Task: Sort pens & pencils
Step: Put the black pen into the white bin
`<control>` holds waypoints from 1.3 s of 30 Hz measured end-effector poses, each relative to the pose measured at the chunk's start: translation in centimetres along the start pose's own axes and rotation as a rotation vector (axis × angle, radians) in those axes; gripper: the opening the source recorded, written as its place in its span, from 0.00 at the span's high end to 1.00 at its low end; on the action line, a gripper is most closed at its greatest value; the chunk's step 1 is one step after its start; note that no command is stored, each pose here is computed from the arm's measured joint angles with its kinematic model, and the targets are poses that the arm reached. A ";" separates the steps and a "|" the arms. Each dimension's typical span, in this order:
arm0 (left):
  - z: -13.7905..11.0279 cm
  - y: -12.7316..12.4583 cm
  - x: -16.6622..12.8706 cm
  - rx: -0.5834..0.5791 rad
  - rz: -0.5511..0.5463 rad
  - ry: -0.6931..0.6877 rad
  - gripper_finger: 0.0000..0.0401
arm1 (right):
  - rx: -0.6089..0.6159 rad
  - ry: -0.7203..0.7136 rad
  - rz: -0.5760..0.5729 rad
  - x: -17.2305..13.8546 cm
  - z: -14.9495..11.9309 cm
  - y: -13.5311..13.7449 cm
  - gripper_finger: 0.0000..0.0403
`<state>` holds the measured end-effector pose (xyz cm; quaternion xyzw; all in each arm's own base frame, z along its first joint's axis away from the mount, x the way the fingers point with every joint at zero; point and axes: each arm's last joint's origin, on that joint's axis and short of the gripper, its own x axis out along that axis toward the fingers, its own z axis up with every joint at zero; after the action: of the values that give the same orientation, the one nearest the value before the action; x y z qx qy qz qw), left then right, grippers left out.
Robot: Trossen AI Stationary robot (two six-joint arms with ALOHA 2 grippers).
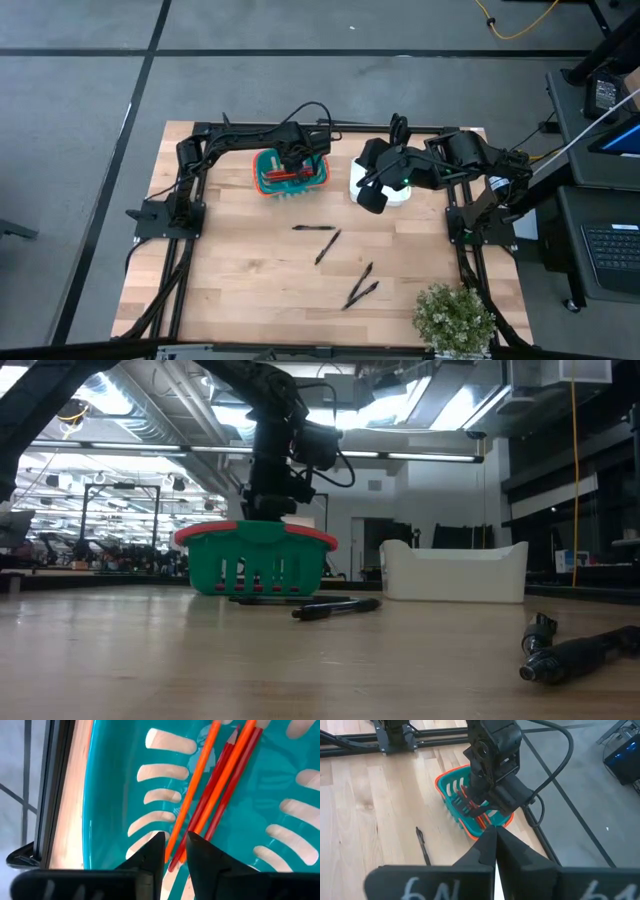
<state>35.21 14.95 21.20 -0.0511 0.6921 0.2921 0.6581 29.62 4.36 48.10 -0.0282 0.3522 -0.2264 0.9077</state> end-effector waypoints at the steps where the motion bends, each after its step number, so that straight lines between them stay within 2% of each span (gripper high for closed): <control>1: 0.0 0.0 0.0 0.003 0.001 0.004 0.82 | 0.002 -0.002 0.001 0.0 0.0 0.0 0.98; 6: -0.9 0.4 -2.2 0.002 -0.002 -0.042 0.81 | 0.026 -0.004 0.001 0.0 0.0 0.0 0.98; 10: -2.8 0.8 -6.5 -0.047 -0.022 -0.151 0.81 | 0.030 -0.003 0.001 0.0 0.0 0.0 0.98; 13: -5.3 0.1 -10.3 -0.077 -0.074 -0.233 0.81 | 0.057 0.027 -0.008 0.3 -0.3 0.1 0.98; 16: -8.4 -1.8 -13.9 -0.076 -0.129 -0.308 0.82 | 0.089 0.108 -0.029 1.0 -1.2 0.4 0.98; 18: -10.8 -3.6 -16.1 -0.058 -0.170 -0.360 0.83 | 0.119 0.171 -0.005 1.9 -1.9 0.9 0.98; 23: -16.8 -8.5 -19.6 -0.019 -0.178 -0.465 0.85 | 0.128 0.336 0.189 5.2 -4.1 4.5 0.98; 27: -20.9 -11.5 -20.8 0.011 -0.159 -0.531 0.86 | 0.094 0.378 0.320 7.6 -6.4 8.2 0.98; 31: -23.6 -13.6 -21.0 0.053 -0.120 -0.599 0.87 | 0.022 0.409 0.402 9.8 -9.2 10.9 0.98; 36: -24.6 -14.5 -19.4 0.066 -0.067 -0.594 0.87 | -0.118 0.444 0.418 12.7 -12.6 11.8 0.98; 39: -24.4 -14.9 -17.6 0.078 -0.039 -0.539 0.87 | -0.119 0.473 0.457 14.8 -14.2 11.4 0.98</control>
<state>22.76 -14.34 31.83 0.0404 0.5016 0.2555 0.8255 34.44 9.77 25.82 0.0519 0.5630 0.0038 0.8248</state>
